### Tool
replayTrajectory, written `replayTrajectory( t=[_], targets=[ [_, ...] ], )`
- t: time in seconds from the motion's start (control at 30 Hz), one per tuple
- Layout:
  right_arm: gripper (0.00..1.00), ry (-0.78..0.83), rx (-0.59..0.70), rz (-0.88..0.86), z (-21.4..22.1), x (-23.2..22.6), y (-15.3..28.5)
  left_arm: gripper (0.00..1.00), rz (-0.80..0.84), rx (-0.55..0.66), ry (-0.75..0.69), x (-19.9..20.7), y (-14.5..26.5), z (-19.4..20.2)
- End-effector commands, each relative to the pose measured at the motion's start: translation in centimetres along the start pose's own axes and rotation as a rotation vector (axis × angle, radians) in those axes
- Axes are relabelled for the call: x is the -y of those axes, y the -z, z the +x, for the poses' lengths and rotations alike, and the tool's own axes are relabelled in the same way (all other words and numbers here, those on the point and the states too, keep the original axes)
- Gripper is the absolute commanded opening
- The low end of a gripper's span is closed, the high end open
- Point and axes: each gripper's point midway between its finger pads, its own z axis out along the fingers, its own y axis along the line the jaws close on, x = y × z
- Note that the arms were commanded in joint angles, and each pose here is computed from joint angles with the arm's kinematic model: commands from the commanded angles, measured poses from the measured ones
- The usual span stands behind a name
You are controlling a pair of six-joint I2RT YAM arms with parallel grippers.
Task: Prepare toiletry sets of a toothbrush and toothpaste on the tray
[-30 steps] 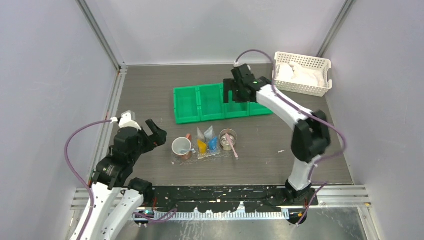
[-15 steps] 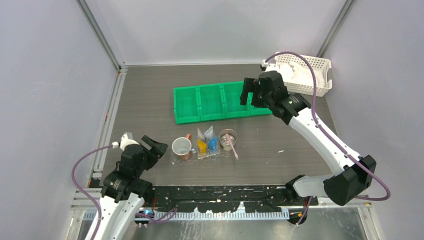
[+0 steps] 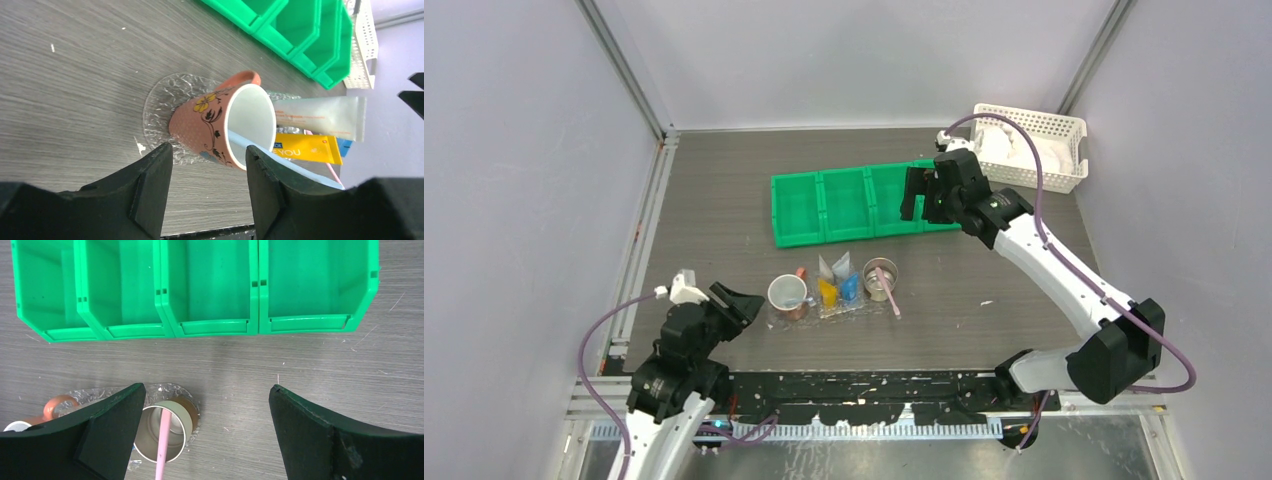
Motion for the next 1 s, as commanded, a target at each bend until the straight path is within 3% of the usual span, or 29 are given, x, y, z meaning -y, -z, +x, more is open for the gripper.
replayTrajectory(
  t=[0.0, 0.17, 0.33, 0.5, 0.7, 0.97],
  targets=[
    [1.00, -0.002, 0.019, -0.025, -0.4, -0.3, -0.3, 0.58, 0.144, -0.006, -0.097, 2.4, 0.5, -0.1],
    [1.00, -0.010, 0.003, -0.040, 0.1, -0.6, -1.0, 0.56, 0.209, 0.041, -0.135, 4.1, 1.5, -1.3],
    [1.00, -0.018, -0.011, -0.049, 0.3, -0.7, -1.6, 0.56, 0.294, 0.147, -0.267, 8.5, 4.0, -5.2],
    [1.00, -0.028, -0.008, -0.067, 0.2, -0.9, -1.7, 0.56, 0.314, 0.176, -0.414, 11.9, 6.1, -7.9],
    [1.00, -0.036, -0.012, -0.059, 0.1, -0.5, -1.9, 0.58, 0.285, 0.095, -0.568, 13.6, 5.1, -8.7],
    [1.00, -0.045, -0.022, -0.062, 0.1, -0.4, -2.3, 0.59, 0.260, 0.029, -0.634, 16.1, 3.0, -9.9]
  ],
)
